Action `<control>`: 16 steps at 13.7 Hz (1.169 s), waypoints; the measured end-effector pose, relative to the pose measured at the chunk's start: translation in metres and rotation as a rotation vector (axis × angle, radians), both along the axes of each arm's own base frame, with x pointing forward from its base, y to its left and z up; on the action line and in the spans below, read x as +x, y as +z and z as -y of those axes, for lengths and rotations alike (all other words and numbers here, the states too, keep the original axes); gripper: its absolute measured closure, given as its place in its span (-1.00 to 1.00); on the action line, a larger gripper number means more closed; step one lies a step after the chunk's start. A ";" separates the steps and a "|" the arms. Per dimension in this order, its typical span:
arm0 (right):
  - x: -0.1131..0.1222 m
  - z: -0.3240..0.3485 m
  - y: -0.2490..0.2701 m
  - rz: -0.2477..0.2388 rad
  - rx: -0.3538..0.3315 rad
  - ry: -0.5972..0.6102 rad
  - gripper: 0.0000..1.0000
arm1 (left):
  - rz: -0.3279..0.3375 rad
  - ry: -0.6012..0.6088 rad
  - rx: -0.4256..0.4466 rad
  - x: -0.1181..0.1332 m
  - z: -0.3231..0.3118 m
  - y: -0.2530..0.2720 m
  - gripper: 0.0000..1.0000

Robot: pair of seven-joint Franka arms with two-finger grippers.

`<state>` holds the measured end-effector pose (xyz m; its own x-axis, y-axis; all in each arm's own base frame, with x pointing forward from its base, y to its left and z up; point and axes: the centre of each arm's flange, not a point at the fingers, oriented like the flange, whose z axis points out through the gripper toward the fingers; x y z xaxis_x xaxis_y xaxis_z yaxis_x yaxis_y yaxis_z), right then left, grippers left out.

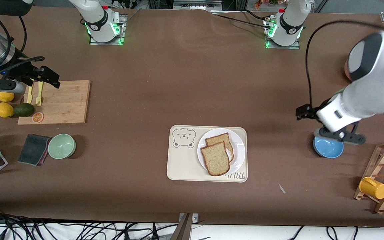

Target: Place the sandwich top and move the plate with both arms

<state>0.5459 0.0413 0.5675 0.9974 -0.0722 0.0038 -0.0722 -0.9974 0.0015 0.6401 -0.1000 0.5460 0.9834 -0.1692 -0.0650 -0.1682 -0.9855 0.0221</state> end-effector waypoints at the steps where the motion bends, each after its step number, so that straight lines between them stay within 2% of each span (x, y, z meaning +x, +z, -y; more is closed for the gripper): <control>1: 0.000 0.000 0.001 0.002 0.000 -0.001 -1.00 | 0.033 0.008 0.003 -0.009 -0.003 0.025 -1.00; 4: 0.001 0.001 0.004 0.008 0.001 -0.002 -1.00 | 0.091 0.088 0.020 -0.045 -0.014 0.079 -1.00; 7: 0.001 0.001 0.005 0.011 0.001 -0.003 -1.00 | 0.078 0.132 0.050 -0.094 -0.020 0.088 -1.00; 9: 0.001 0.002 0.006 0.012 0.001 -0.003 -1.00 | 0.061 0.138 0.061 -0.113 -0.023 0.083 -1.00; 13: 0.001 0.002 0.006 0.012 0.001 -0.004 -1.00 | 0.023 0.104 0.060 -0.106 -0.006 0.045 -1.00; 16: 0.002 0.002 0.009 0.020 0.002 -0.008 -1.00 | 0.016 0.137 0.010 -0.098 -0.015 0.039 -1.00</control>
<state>0.5476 0.0397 0.5770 0.9965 -0.0804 0.0233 -0.0804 -0.9968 -0.0016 0.5420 -0.0855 0.5847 0.9982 -0.0331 -0.0497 -0.0327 -0.9994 0.0103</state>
